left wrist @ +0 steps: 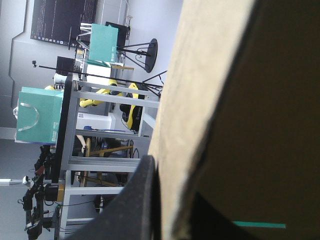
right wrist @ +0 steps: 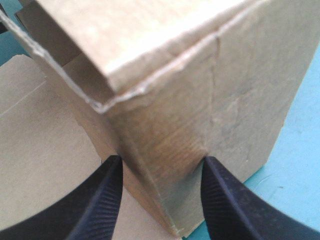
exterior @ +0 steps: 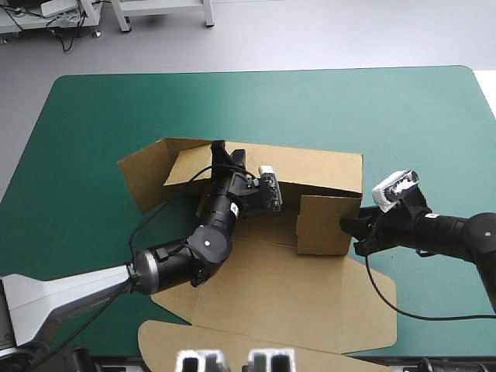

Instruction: Fold the box

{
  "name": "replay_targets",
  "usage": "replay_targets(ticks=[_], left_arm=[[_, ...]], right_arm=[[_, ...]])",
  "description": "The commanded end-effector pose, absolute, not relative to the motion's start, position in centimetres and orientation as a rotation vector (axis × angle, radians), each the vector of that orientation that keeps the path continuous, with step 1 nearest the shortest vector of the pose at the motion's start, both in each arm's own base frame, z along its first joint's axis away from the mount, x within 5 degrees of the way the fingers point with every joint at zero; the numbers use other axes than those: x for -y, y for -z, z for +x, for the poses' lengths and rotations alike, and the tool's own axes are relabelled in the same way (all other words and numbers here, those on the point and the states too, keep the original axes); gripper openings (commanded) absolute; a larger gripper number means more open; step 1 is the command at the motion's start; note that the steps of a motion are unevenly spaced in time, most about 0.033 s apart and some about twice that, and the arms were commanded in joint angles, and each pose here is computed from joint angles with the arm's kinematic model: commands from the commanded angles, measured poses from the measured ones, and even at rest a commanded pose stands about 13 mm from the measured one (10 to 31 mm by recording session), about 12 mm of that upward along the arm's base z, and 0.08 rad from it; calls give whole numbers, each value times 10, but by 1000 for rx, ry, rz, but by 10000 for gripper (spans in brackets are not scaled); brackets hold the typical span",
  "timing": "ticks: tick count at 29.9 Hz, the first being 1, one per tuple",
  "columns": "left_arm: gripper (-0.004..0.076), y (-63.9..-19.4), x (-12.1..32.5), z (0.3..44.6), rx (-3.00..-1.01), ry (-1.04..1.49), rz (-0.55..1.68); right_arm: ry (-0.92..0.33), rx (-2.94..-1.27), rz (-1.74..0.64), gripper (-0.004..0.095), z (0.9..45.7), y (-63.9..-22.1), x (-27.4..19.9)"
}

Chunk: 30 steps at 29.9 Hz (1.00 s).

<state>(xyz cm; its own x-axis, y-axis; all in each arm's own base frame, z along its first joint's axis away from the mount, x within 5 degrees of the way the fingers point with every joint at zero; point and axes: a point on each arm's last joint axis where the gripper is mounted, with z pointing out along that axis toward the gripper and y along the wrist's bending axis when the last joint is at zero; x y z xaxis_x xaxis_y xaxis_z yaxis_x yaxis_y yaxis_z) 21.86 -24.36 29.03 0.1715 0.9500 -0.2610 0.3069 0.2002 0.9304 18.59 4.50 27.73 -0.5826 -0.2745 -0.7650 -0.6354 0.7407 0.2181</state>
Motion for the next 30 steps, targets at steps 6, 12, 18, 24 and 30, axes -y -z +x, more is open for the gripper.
replay_targets(ticks=[6,12,18,24,30], left_arm=[[-9,-335,252,219,-1294,-618,1204],[-9,-333,257,217,-1306,-548,1233],[-9,-331,261,215,-1298,-492,1263],[-9,-331,262,214,-1267,-502,1303],[-9,-329,265,212,-1267,-461,1320]], right_arm=[[-566,-1989,-607,455,198,-300,-45],[-564,-1999,-461,441,214,-295,-40],[-628,-2016,-426,431,237,-276,-40],[-669,-1970,-409,115,258,-259,-40],[-681,-1935,-379,-7,265,-257,-40]])
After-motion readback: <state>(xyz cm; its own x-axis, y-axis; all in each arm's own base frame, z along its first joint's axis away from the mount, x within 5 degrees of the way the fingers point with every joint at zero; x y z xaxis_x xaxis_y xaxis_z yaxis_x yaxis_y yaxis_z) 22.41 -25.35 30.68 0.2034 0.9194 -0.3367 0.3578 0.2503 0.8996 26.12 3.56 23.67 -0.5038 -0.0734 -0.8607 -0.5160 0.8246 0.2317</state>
